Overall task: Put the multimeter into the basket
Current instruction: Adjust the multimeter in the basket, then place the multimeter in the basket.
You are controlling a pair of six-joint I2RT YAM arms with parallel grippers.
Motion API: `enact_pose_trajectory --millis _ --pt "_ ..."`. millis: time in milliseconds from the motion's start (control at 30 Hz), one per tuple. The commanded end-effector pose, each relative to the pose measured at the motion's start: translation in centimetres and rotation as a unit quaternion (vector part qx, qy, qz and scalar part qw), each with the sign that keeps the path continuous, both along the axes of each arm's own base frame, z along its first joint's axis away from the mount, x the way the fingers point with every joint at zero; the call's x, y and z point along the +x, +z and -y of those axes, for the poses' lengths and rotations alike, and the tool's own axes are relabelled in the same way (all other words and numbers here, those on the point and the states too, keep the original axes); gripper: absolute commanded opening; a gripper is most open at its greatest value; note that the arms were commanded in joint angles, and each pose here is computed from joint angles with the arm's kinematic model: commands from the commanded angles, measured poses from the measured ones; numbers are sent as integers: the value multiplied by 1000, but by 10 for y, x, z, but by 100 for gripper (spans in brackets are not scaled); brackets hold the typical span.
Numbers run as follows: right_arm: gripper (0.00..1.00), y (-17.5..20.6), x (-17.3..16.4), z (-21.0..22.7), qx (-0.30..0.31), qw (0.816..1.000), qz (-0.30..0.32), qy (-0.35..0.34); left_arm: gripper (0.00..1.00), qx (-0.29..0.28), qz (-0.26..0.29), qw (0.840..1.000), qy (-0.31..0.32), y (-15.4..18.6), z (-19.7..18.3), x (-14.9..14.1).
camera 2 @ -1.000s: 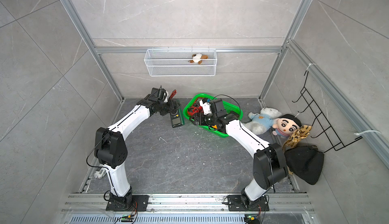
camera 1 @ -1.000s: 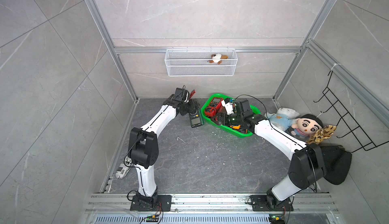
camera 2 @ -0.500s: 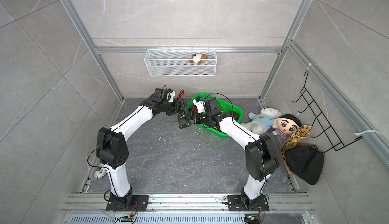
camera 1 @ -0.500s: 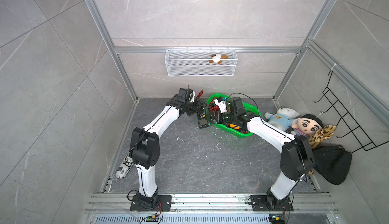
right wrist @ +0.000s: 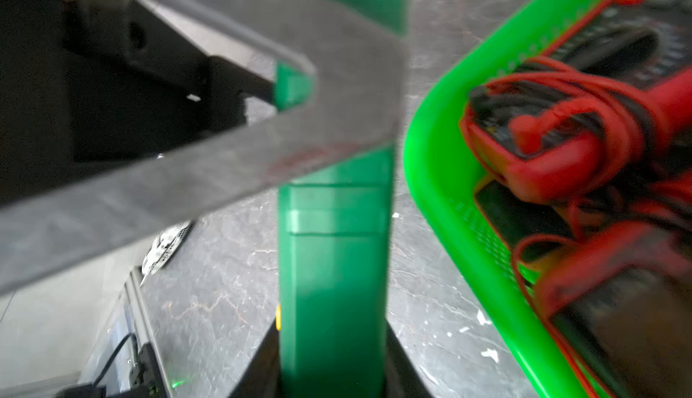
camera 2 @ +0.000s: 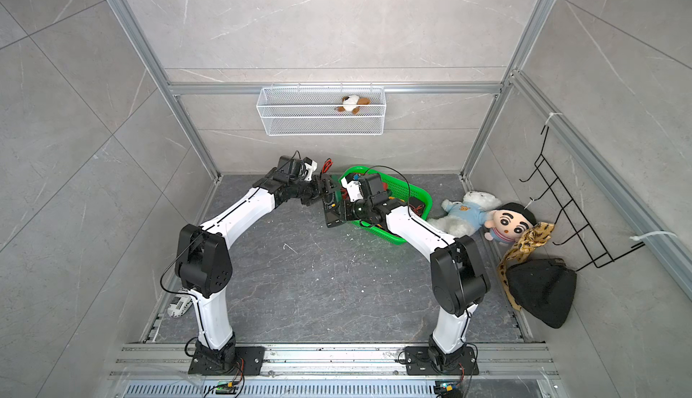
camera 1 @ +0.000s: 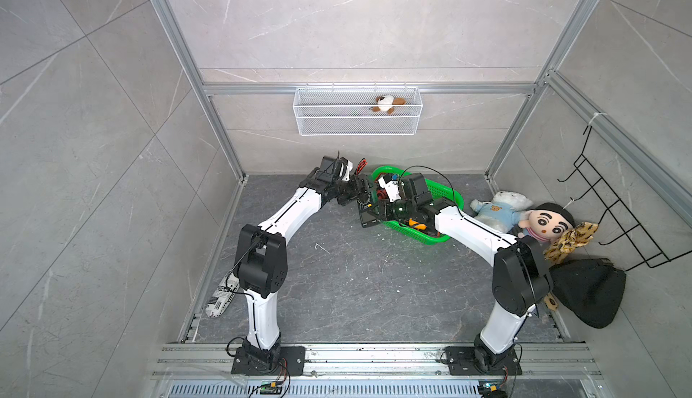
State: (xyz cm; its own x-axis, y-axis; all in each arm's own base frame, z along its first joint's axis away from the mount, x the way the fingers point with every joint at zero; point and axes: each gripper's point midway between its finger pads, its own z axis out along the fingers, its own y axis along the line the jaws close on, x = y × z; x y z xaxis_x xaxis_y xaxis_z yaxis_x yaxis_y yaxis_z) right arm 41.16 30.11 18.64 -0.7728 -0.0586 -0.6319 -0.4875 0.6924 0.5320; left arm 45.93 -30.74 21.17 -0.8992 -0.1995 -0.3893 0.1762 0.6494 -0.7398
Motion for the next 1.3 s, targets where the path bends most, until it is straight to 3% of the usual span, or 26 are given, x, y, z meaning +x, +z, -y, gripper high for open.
enact_pose_trajectory --millis 0,67,233,433,567,800,1100,1267 --pt "20 12 6 2 -6 1000 13 -16 62 -54 49 997 -18 48 15 6" --pt "16 14 9 7 -9 999 13 -32 100 -57 57 997 -18 53 15 7" --pt "7 24 19 32 1 996 1 -89 98 -68 103 992 -21 85 11 3" --pt "5 52 24 77 61 987 3 -151 98 -57 175 983 -12 121 -3 -6" --pt "5 73 20 107 76 981 19 -178 98 -33 203 979 10 126 -16 -6" --pt "5 75 16 156 73 968 13 -241 98 21 186 980 65 98 -40 7" --pt "4 43 11 179 100 950 -47 -291 98 114 161 968 157 56 -79 20" --pt "4 27 14 190 134 939 -76 -308 98 136 151 964 171 40 -87 21"
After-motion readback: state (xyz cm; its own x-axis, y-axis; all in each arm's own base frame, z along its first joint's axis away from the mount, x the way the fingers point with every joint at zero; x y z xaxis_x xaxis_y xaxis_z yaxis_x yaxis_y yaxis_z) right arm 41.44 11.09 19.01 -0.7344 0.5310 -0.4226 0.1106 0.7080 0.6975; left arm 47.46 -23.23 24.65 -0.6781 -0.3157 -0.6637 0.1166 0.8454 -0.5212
